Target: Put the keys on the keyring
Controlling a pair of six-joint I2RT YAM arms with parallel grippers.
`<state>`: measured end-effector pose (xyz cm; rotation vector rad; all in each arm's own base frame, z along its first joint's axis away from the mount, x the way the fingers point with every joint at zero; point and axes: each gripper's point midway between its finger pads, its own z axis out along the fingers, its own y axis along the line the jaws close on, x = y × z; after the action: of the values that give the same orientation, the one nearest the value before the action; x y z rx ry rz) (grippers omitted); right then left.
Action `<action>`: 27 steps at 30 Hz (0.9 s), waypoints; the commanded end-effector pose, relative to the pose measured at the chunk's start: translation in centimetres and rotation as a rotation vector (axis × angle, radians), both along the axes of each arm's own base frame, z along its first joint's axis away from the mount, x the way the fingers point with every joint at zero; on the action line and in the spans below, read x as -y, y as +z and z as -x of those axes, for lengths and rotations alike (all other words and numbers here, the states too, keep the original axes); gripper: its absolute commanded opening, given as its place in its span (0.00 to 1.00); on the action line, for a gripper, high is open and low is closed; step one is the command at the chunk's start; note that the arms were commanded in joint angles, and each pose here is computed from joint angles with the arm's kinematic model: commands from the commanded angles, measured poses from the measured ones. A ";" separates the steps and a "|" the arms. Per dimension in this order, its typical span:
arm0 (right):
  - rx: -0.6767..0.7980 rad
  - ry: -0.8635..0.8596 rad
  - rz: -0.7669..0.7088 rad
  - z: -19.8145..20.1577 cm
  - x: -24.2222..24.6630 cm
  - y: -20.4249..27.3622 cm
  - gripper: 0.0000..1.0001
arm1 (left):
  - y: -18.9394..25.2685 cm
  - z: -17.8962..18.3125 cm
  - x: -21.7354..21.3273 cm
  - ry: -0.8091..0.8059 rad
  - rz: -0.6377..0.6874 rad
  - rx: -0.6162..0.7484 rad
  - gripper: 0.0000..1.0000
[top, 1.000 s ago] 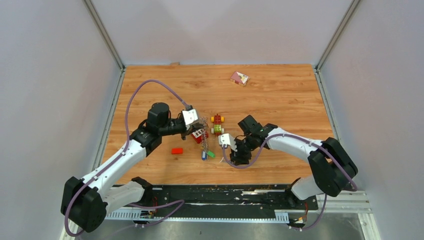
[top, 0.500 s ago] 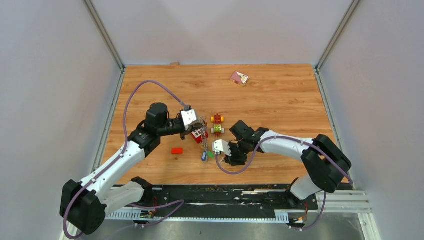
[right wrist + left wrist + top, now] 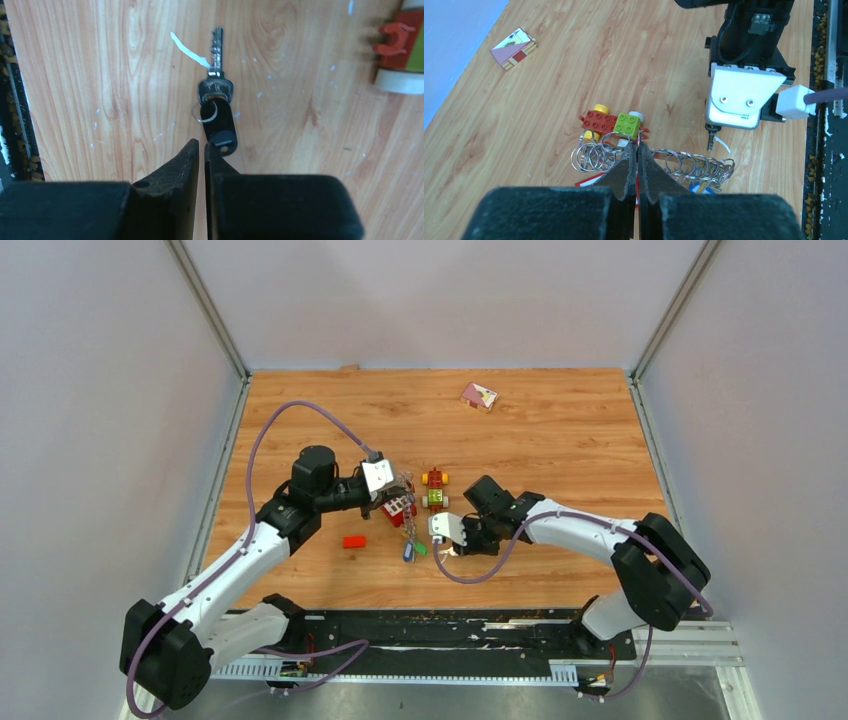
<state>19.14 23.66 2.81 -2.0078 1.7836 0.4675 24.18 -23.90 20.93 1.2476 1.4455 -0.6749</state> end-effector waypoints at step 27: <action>-0.167 0.031 -0.086 0.4 -2.6 1.0 0.36 | 2.9 -0.7 -0.1 0.001 0.032 0.134 0.00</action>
<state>19.04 25.49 3.31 -1.9824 1.8415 0.6964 24.24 -23.80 21.21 1.2541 1.4274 -0.6559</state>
